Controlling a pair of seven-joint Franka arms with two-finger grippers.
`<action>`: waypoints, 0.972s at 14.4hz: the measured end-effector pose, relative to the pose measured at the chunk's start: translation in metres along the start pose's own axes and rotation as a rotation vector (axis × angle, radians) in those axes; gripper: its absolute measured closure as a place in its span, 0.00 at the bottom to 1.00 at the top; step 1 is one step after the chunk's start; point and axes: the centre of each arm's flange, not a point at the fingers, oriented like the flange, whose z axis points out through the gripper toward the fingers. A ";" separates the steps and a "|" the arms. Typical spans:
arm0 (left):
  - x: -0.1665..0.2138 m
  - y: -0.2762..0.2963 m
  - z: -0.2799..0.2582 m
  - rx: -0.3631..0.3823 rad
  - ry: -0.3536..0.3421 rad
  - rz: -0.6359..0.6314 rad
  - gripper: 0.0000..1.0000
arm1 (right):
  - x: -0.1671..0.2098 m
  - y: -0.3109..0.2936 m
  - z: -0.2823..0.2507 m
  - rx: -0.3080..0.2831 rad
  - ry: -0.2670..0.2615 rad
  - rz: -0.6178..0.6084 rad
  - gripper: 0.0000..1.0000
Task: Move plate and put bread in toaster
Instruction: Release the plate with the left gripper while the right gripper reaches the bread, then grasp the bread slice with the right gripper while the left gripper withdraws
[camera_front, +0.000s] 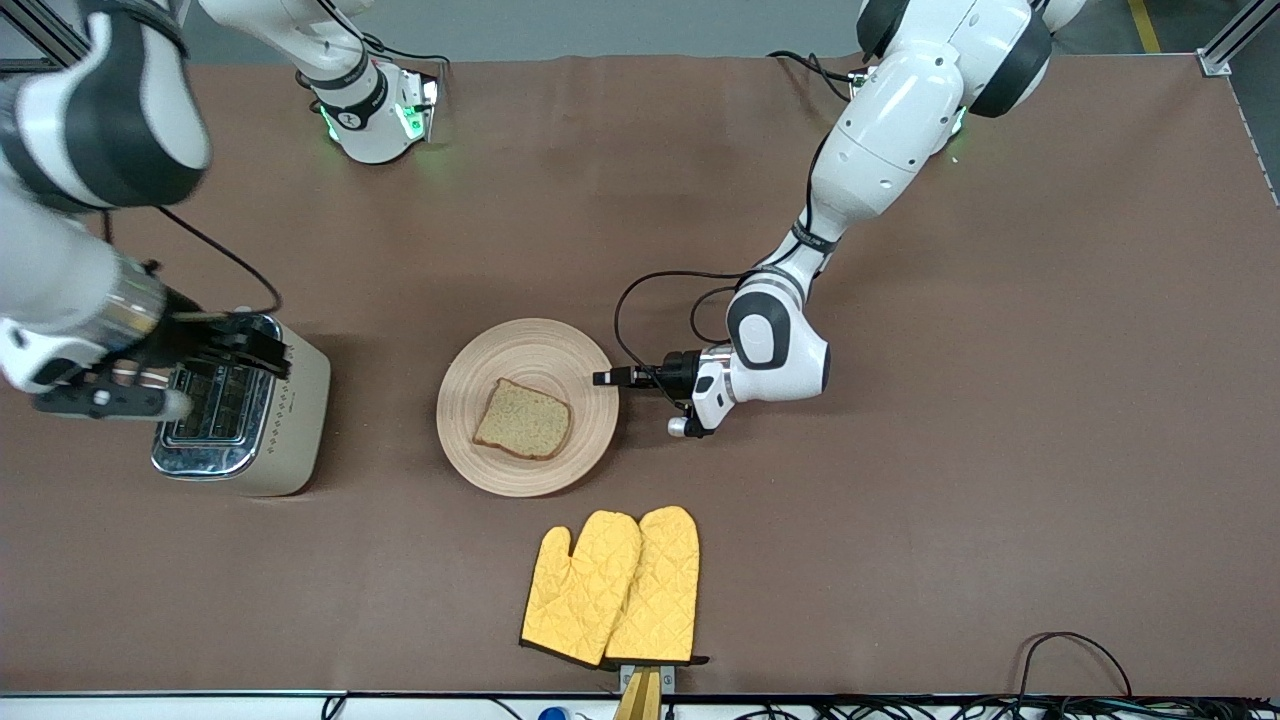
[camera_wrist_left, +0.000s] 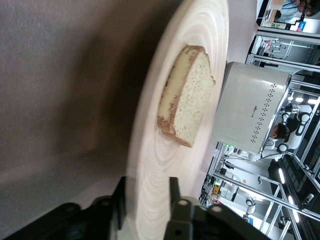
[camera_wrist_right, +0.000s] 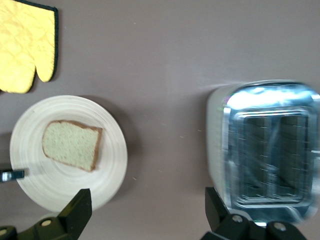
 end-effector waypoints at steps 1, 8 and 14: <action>0.002 0.001 -0.002 0.008 0.016 0.002 0.46 | 0.001 -0.015 0.016 -0.001 0.000 0.012 0.00; 0.033 -0.001 -0.061 0.084 0.071 -0.007 0.00 | 0.009 -0.077 0.105 0.013 -0.010 0.004 0.00; 0.055 0.024 -0.212 0.425 0.096 0.046 0.00 | -0.014 -0.119 0.217 0.017 0.016 0.046 0.00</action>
